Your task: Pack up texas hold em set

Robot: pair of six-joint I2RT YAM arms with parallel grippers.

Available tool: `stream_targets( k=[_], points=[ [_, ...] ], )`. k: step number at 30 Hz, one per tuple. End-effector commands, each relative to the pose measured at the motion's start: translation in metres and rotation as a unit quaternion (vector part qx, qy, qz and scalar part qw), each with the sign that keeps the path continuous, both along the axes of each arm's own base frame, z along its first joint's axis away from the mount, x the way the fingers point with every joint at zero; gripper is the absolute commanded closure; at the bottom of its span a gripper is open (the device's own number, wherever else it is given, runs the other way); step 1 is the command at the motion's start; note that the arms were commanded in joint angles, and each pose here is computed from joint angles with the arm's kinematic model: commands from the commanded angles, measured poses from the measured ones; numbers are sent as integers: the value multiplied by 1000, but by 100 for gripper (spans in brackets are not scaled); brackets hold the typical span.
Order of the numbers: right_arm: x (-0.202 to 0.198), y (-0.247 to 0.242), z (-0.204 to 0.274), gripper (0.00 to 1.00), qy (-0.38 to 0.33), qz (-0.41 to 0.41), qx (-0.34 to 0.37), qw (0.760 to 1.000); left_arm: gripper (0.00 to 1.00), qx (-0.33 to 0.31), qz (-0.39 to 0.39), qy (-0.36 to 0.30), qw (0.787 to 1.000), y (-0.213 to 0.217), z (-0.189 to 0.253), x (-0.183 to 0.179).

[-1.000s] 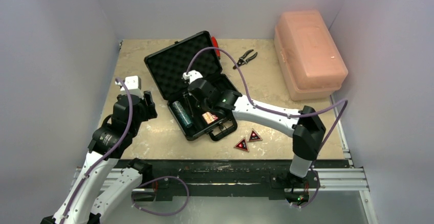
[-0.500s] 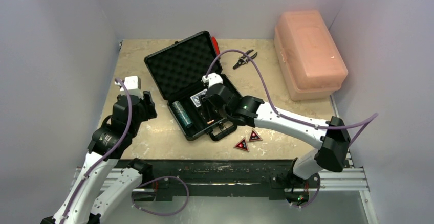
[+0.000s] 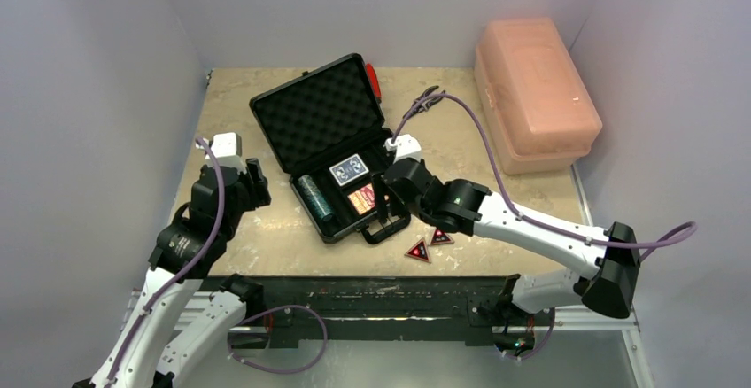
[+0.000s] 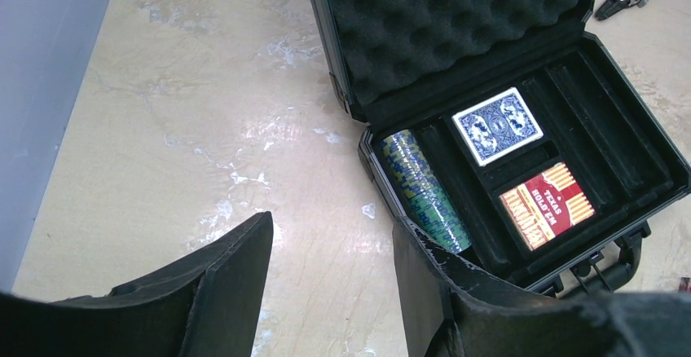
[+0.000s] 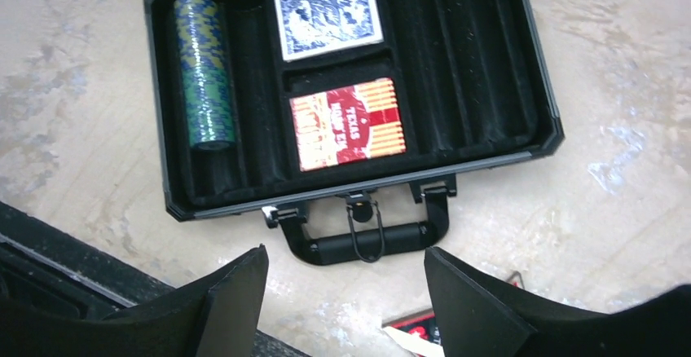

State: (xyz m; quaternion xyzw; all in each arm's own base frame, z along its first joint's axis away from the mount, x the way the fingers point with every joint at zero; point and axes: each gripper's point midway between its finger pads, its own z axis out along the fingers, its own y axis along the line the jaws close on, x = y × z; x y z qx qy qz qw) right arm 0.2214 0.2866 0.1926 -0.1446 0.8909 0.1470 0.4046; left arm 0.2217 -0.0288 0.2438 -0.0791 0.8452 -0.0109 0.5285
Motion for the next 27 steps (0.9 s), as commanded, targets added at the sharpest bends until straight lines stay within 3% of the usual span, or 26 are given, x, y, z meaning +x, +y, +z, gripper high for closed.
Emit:
stream_targets(
  k=[1, 13, 27],
  points=[
    [1, -26, 2, 23, -11, -53, -3, 999, 44, -8, -12, -25, 1000, -3, 15, 4],
    [-5, -75, -22, 1, 7, -137, -23, 990, 44, 2, 2, -12, 1000, 1, 10, 5],
    [-13, -119, -80, 1, 93, -213, -38, 972, 44, 3, 10, -11, 1000, 4, 11, 4]
  ],
)
